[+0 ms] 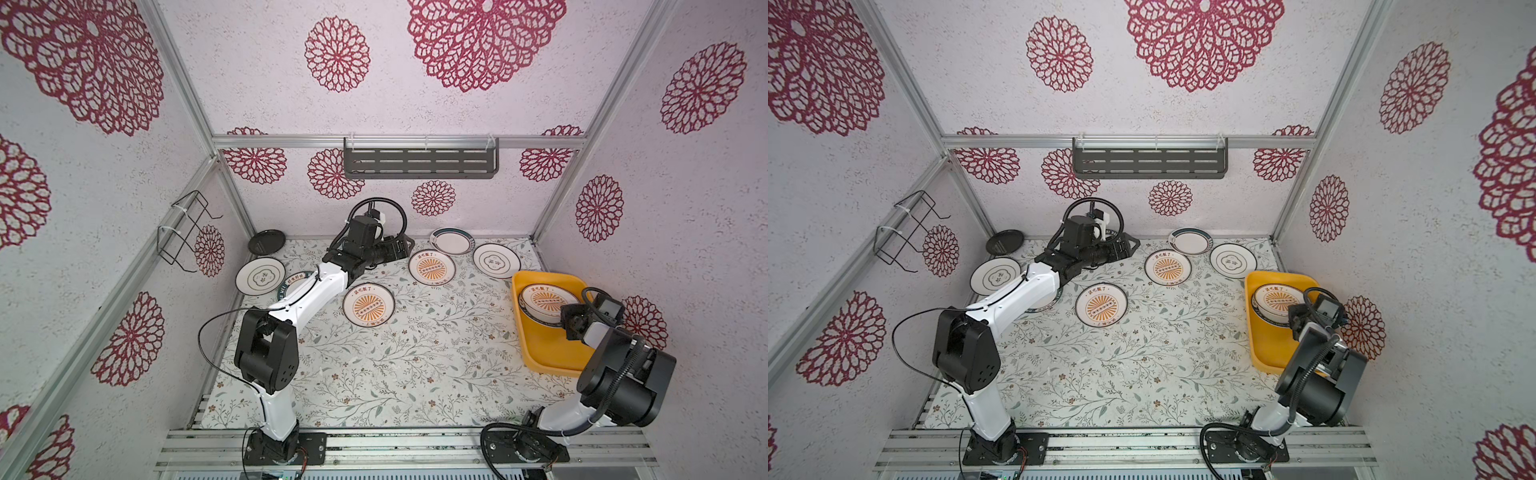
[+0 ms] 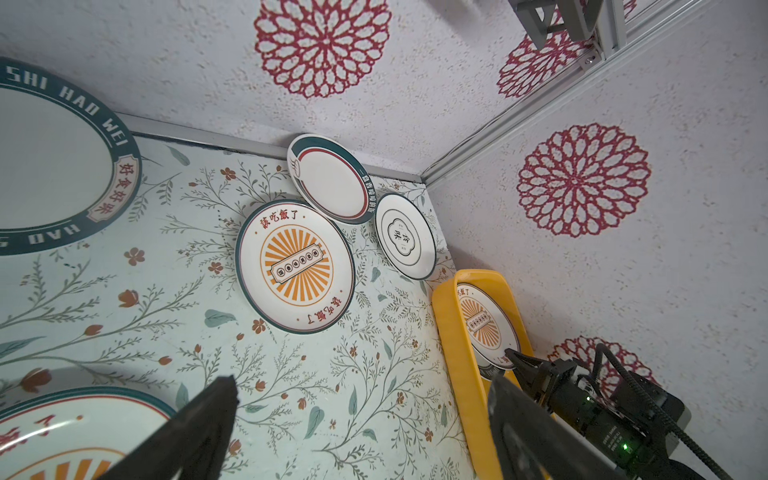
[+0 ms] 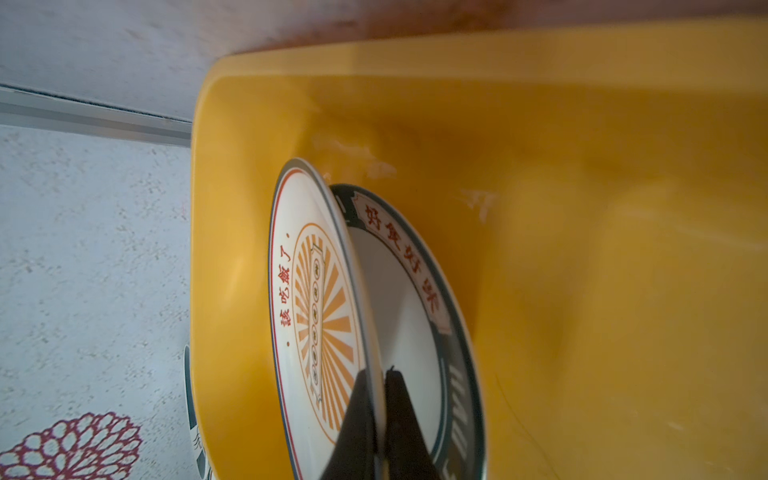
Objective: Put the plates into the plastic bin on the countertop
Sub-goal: 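Carry the plate into the yellow bin with the right gripper while the left arm extends, then lower the plate flat into the yellow bin and open the right gripper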
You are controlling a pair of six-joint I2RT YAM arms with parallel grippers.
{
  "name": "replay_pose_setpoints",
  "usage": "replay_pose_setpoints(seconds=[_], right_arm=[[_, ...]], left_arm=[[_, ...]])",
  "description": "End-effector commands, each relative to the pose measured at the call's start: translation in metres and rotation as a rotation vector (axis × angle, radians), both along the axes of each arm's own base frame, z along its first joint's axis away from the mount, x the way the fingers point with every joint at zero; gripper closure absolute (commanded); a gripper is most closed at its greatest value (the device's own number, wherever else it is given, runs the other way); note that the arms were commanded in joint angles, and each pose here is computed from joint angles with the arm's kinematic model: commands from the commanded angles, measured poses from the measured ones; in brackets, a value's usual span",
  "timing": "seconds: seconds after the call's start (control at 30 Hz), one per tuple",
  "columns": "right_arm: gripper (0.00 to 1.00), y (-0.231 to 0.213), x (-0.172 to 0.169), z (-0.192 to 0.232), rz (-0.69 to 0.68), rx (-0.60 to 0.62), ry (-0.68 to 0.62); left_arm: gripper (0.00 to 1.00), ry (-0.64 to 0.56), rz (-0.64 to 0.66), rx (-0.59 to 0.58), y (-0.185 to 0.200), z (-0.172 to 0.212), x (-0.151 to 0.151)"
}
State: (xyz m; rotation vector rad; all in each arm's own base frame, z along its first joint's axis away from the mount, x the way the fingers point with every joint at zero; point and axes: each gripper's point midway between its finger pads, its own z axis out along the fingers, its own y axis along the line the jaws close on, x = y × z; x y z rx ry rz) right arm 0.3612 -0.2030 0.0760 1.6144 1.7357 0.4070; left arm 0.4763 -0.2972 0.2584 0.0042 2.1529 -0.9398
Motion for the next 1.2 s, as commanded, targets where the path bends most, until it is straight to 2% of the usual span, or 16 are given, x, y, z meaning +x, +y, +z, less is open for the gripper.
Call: replay_pose_setpoints(seconds=[0.0, 0.3, 0.4, 0.5, 0.6, 0.73, 0.9, 0.97, 1.17], right_arm=[[1.00, -0.009, 0.005, 0.009, -0.016, -0.031, -0.017], [1.00, -0.005, 0.000, 0.000, 0.010, -0.026, 0.032], [0.91, -0.004, -0.003, -0.001, 0.020, -0.020, 0.051], [0.90, -0.002, -0.005, 0.000, 0.031, -0.023, 0.061], [0.77, 0.005, -0.006, 0.000, 0.049, -0.008, 0.062], [0.64, 0.012, -0.009, 0.001, 0.077, -0.008, 0.079], [0.54, 0.016, -0.019, 0.003, 0.078, -0.018, 0.113], [0.42, 0.016, -0.022, 0.008, 0.078, -0.033, 0.115], [0.26, 0.025, -0.026, 0.025, 0.100, -0.077, 0.107]], left_arm=[[0.03, -0.039, 0.026, -0.022, 0.004, 0.011, 0.006], [0.03, -0.025, 0.023, -0.033, 0.002, 0.007, 0.010], [0.03, -0.019, 0.025, -0.035, 0.001, 0.005, 0.010], [0.03, -0.013, 0.026, -0.035, 0.002, 0.004, 0.009], [0.03, -0.010, 0.027, -0.034, 0.003, 0.003, 0.008], [0.03, -0.011, 0.023, -0.034, 0.004, 0.005, 0.006], [0.03, -0.009, 0.015, -0.032, 0.004, 0.005, 0.001], [0.03, -0.006, 0.015, -0.027, 0.007, 0.005, -0.001], [0.03, 0.027, 0.033, -0.007, 0.017, -0.005, -0.013]])
